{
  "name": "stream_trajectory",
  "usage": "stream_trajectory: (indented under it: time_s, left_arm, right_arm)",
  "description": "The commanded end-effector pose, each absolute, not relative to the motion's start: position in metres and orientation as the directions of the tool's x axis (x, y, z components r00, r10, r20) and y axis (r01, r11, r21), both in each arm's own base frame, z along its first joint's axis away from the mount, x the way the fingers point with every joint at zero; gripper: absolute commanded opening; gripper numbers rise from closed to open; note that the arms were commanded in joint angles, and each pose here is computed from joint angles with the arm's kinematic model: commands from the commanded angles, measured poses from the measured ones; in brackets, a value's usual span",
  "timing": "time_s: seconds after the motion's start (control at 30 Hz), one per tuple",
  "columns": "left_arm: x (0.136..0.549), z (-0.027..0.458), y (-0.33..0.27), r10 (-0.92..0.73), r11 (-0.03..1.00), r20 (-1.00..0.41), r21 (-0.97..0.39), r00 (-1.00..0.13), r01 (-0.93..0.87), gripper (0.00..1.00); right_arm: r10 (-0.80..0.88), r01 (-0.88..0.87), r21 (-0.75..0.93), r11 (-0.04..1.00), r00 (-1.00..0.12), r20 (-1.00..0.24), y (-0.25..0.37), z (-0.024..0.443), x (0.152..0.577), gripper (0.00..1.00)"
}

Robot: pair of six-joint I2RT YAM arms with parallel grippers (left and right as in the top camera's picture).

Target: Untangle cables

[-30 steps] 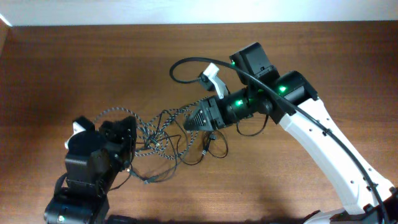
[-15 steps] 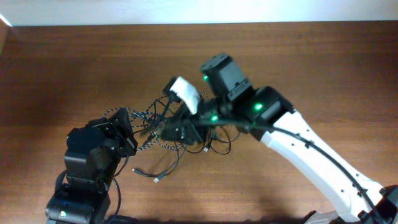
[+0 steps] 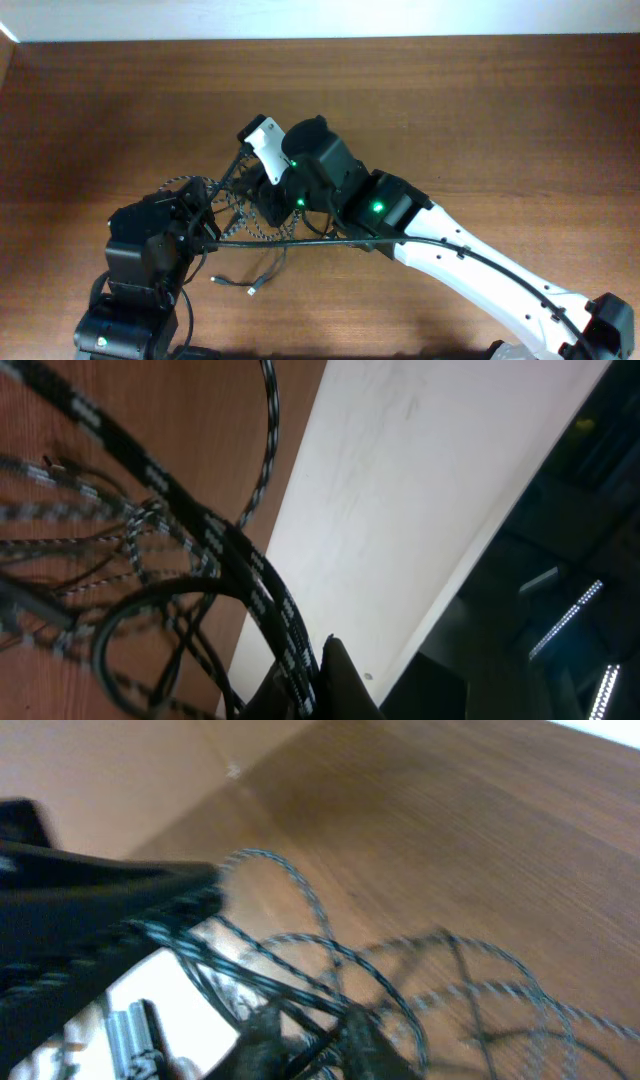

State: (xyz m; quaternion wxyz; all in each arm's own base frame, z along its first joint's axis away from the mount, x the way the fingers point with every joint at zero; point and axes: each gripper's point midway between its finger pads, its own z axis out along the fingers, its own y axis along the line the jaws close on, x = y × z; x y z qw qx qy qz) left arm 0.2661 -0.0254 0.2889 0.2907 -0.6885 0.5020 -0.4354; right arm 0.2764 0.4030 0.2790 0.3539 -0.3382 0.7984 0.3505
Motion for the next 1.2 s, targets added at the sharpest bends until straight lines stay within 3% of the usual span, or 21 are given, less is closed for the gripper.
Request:
stream_trajectory:
  time_s: [0.0,0.17,0.2,0.23,0.3,0.33,0.4,0.43,0.47,0.5,0.53,0.6,0.67,0.9,1.17]
  left_arm:
    - [0.265,0.295,-0.028,-0.940,-0.338,0.326,-0.839,0.104,-0.426,0.00]
    - [0.264,0.293,-0.024,-0.946,-0.323,0.302,-0.843,0.118,-0.431,0.00]
    - [0.264,0.292,-0.024,-0.974,-0.225,0.215,-0.867,0.075,-0.444,0.00]
    - [0.263,0.291,-0.023,-0.999,-0.038,0.046,-0.890,-0.005,-0.454,0.00]
    - [0.261,0.287,-0.013,-0.972,0.232,-0.221,-0.857,-0.078,-0.461,0.00]
    - [0.260,0.285,-0.010,-0.906,0.421,-0.393,-0.789,-0.160,-0.448,0.00]
    - [0.265,0.293,-0.037,-0.843,0.527,-0.436,-0.783,-0.314,-0.330,0.00]
    - [0.272,0.314,-0.063,-0.705,0.662,-0.567,-0.741,-0.425,-0.110,0.00]
    - [0.263,0.345,-0.120,-0.321,0.756,-0.826,-0.518,-0.463,0.401,0.00]
    - [0.239,0.350,-0.153,-0.057,0.647,-0.934,-0.303,-0.352,0.699,0.00]
    - [0.228,0.344,-0.164,0.036,0.576,-0.953,-0.225,-0.299,0.786,0.00]
    - [0.227,0.331,-0.165,0.089,0.563,-0.947,-0.208,-0.309,0.800,0.00]
    - [0.228,0.328,-0.165,0.097,0.563,-0.945,-0.205,-0.311,0.801,0.00]
    - [0.228,0.328,-0.165,0.097,0.565,-0.945,-0.205,-0.311,0.799,0.00]
    - [0.228,0.328,-0.165,0.097,0.565,-0.945,-0.206,-0.312,0.799,0.00]
  right_arm:
    - [-0.283,-0.643,0.268,0.718,-0.620,-0.731,0.374,0.240,0.303,0.12]
    - [-0.304,-0.501,0.151,0.852,-0.709,-0.636,0.313,0.209,0.323,0.13]
    - [-0.268,-0.424,0.112,0.899,-0.734,-0.624,0.285,0.205,0.341,0.08]
    - [-0.188,-0.321,0.123,0.939,-0.779,-0.599,0.257,0.202,0.353,0.04]
    - [-0.048,-0.152,0.142,0.978,-0.829,-0.557,0.203,0.201,0.370,0.04]
    - [0.024,-0.087,0.187,0.979,-0.853,-0.521,0.174,0.202,0.375,0.04]
    - [0.052,-0.125,0.376,0.918,-0.902,-0.429,0.171,0.204,0.370,0.08]
    - [0.009,-0.198,0.454,0.869,-0.910,-0.415,0.180,0.209,0.365,0.15]
    - [-0.055,-0.301,0.547,0.781,-0.906,-0.420,0.193,0.220,0.356,0.19]
    - [-0.111,-0.377,0.589,0.714,-0.892,-0.438,0.203,0.227,0.347,0.20]
    - [-0.156,-0.437,0.626,0.646,-0.878,-0.452,0.212,0.235,0.338,0.20]
    - [-0.237,-0.544,0.681,0.490,-0.835,-0.497,0.227,0.250,0.316,0.26]
    - [-0.252,-0.578,0.706,0.408,-0.815,-0.522,0.234,0.260,0.308,0.33]
    - [-0.320,-0.591,0.750,0.298,-0.802,-0.504,0.262,0.268,0.277,0.37]
    - [-0.383,-0.524,0.808,0.271,-0.828,-0.408,0.296,0.269,0.243,0.37]
